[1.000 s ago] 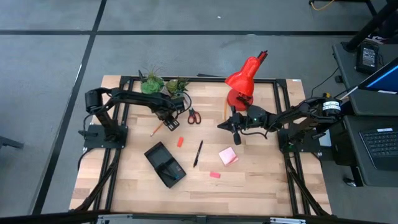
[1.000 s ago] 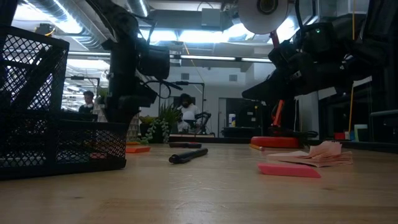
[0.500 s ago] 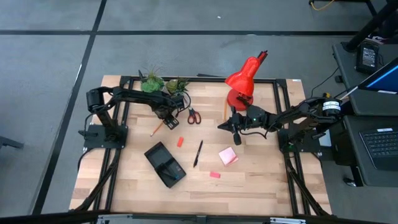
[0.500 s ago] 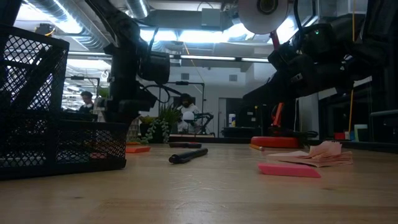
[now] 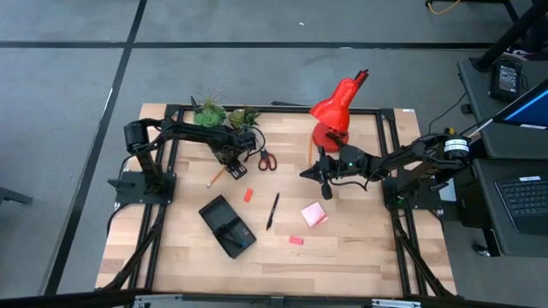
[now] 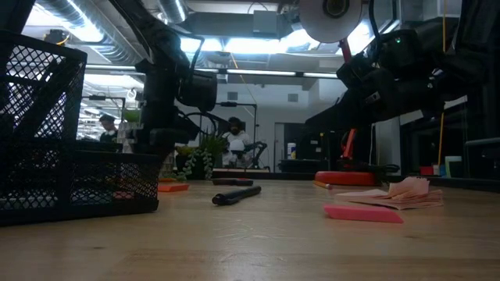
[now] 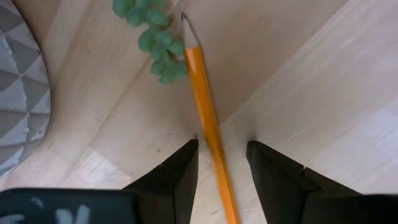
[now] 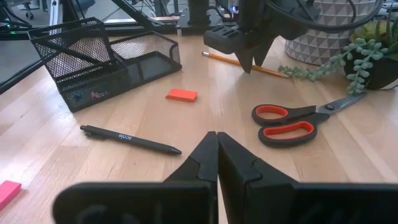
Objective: Pick and place office supplies into organizer
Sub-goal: Put the left yellow pencil into the black desk organizer
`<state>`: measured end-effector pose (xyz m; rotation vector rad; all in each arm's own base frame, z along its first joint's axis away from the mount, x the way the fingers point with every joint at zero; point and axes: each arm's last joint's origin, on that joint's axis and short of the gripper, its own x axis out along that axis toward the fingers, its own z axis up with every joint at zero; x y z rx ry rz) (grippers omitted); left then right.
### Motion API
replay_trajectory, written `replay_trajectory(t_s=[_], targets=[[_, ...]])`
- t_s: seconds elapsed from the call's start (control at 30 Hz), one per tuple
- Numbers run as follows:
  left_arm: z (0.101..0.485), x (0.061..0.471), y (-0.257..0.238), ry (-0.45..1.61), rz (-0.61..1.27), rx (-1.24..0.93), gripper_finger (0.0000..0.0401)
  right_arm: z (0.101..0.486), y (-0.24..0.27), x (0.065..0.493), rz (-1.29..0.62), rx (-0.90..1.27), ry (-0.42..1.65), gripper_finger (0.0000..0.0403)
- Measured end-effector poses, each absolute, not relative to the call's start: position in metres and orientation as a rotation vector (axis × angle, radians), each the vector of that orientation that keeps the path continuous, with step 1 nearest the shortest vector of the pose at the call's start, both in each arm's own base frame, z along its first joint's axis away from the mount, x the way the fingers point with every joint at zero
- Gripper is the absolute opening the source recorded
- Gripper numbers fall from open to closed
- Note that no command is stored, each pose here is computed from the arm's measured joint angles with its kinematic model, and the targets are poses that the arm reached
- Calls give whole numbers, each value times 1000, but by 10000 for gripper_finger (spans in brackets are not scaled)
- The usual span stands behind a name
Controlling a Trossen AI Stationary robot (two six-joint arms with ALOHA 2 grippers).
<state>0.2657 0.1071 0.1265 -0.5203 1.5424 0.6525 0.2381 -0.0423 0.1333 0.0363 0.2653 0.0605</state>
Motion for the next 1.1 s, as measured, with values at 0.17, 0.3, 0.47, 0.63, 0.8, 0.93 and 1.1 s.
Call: replay_trajectory(t_s=[0.17,0.3,0.47,0.63,0.8,0.93,1.1], targets=[[128,265,107,1530,639,-517,112,133,-42,238,60,36,265,9],[129,265,106,1521,620,-523,77,133,-42,238,61,36,265,9],[129,266,105,1519,603,-536,41,133,-42,238,61,36,265,9],[129,266,105,1518,601,-537,26,133,-42,238,61,36,265,9],[129,266,104,1524,578,-516,26,133,-42,238,61,36,265,9],[129,268,100,1531,559,-482,26,133,-42,238,61,36,265,9],[129,269,96,1533,554,-463,29,133,-42,238,61,36,265,9]])
